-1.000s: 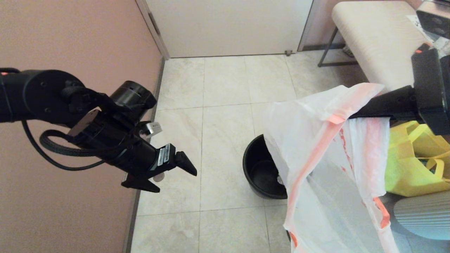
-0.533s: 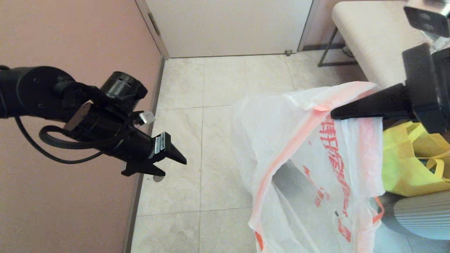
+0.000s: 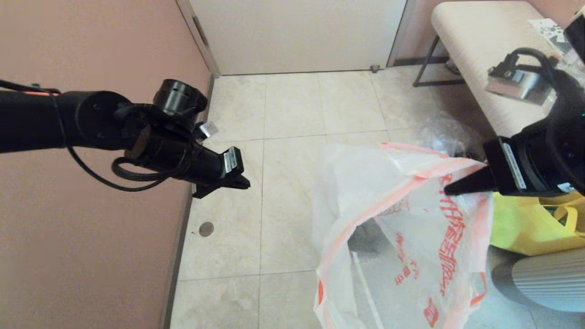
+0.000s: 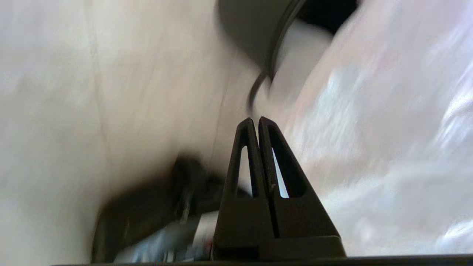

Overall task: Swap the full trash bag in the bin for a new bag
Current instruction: Put the new garbage bag on the trash can

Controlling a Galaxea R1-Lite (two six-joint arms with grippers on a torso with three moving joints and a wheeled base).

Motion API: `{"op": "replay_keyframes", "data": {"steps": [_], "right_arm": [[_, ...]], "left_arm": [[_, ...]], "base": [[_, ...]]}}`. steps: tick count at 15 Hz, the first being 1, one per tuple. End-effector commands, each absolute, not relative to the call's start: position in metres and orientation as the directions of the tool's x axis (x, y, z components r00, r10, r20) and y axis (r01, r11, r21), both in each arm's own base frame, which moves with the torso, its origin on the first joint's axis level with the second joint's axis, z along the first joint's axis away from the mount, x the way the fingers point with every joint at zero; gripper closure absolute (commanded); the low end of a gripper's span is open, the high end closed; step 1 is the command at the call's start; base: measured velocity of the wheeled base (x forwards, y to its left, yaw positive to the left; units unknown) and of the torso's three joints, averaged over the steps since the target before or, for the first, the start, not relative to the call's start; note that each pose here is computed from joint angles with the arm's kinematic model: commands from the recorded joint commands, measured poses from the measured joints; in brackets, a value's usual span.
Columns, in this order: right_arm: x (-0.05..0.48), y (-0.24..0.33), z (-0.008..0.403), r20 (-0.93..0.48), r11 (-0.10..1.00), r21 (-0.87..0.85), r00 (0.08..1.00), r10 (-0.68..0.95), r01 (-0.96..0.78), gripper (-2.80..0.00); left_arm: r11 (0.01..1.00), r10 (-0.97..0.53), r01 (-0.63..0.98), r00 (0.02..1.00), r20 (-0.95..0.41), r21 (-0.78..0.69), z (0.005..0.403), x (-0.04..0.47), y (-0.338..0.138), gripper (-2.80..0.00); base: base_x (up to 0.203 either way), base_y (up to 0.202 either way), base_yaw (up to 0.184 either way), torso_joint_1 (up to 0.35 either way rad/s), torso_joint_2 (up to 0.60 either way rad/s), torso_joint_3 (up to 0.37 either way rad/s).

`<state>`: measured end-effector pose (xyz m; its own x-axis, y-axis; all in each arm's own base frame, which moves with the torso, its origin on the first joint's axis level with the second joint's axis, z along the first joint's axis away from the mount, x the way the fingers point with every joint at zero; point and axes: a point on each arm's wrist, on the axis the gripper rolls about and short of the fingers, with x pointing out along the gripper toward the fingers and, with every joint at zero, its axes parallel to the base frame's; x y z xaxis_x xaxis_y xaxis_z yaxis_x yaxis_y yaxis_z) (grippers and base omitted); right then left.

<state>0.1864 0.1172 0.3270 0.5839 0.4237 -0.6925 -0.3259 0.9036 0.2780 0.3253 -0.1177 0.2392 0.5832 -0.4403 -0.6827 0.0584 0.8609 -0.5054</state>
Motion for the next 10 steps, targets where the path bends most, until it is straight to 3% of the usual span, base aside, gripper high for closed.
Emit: {"op": "replay_keyframes", "data": {"steps": [1, 5, 8, 10], "right_arm": [[0.198, 0.112, 0.315, -0.756, 0.914, 0.21, 0.535, 0.377, -0.346, 0.0], [0.227, 0.114, 0.298, -0.807, 0.917, 0.135, 0.494, 0.322, -0.376, 0.0], [0.232, 0.117, 0.294, -0.821, 0.908, 0.113, 0.477, 0.314, -0.404, 0.0], [0.231, 0.118, 0.292, -0.833, 0.904, 0.113, 0.456, 0.311, -0.412, 0.0]], "left_arm": [[0.853, -0.455, 0.073, 0.591, -0.666, -0.517, 0.22, 0.353, -0.135, 0.0], [0.811, -0.518, 0.179, 0.664, -0.54, -0.558, 0.195, 0.409, -0.185, 0.0], [0.733, -0.602, 0.364, 0.741, -0.298, -0.575, 0.193, 0.438, -0.225, 0.0], [0.669, -0.666, 0.481, 0.726, -0.17, -0.567, 0.174, 0.448, -0.249, 0.0]], "base": [[0.0, 0.0, 0.0, 0.0, 0.0, 0.0], [0.0, 0.0, 0.0, 0.0, 0.0, 0.0], [0.0, 0.0, 0.0, 0.0, 0.0, 0.0], [0.0, 0.0, 0.0, 0.0, 0.0, 0.0]]}}
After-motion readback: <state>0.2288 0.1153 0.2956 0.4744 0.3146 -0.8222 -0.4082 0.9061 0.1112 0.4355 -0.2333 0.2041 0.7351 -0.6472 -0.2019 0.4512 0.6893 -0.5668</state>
